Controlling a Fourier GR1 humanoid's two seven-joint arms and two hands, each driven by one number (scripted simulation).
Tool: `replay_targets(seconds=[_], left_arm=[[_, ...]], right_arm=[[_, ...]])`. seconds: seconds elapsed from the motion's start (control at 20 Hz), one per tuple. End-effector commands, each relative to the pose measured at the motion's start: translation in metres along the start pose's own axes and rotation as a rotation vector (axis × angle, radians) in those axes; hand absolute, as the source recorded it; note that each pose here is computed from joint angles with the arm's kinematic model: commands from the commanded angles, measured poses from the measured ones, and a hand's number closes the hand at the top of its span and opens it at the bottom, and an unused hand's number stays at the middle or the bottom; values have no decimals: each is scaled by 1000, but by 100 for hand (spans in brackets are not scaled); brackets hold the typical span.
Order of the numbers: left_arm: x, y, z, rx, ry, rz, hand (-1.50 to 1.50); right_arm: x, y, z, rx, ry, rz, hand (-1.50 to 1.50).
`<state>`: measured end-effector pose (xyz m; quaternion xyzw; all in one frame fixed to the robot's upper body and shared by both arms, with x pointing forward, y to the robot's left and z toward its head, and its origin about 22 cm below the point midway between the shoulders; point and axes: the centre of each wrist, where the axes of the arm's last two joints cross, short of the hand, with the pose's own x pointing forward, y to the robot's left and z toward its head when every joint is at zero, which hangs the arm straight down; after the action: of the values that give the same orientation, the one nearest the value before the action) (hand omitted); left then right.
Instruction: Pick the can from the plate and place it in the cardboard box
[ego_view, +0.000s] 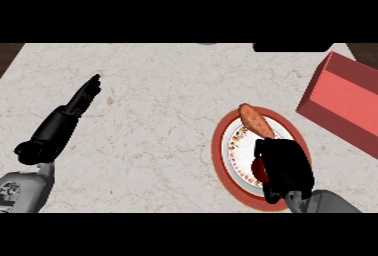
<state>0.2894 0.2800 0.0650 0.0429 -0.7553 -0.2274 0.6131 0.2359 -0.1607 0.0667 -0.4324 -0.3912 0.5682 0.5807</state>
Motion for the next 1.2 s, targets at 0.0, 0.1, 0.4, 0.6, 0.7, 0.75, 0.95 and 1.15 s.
replay_targets(seconds=[0.0,0.1,0.4,0.6,0.7,0.75,0.95,1.15], left_arm=[[-3,-2,-4,-6,-10,-5,0],[5,-16,-3,-16,-27,14,0],[1,-12,-9,-1,-9,-1,0],[6,-4,-5,21,-7,-14,0],[4,-15,3,-2,-11,3,0],[3,-9,5,15,2,11,0],[6,-2,-1,15,2,7,0],[-4,-1,2,0,8,-11,0]], right_arm=[[-5,-10,-13,-11,-197,4,150],[-7,-6,0,-13,-409,-21,150],[-32,-17,-1,-148,-742,-69,150],[-42,-41,2,-286,-788,-53,150],[-48,-60,18,-362,-807,-9,150],[-64,-67,17,-392,-797,-13,150],[-88,-100,31,-481,-725,-125,150],[-97,-118,27,-581,-500,-366,150]])
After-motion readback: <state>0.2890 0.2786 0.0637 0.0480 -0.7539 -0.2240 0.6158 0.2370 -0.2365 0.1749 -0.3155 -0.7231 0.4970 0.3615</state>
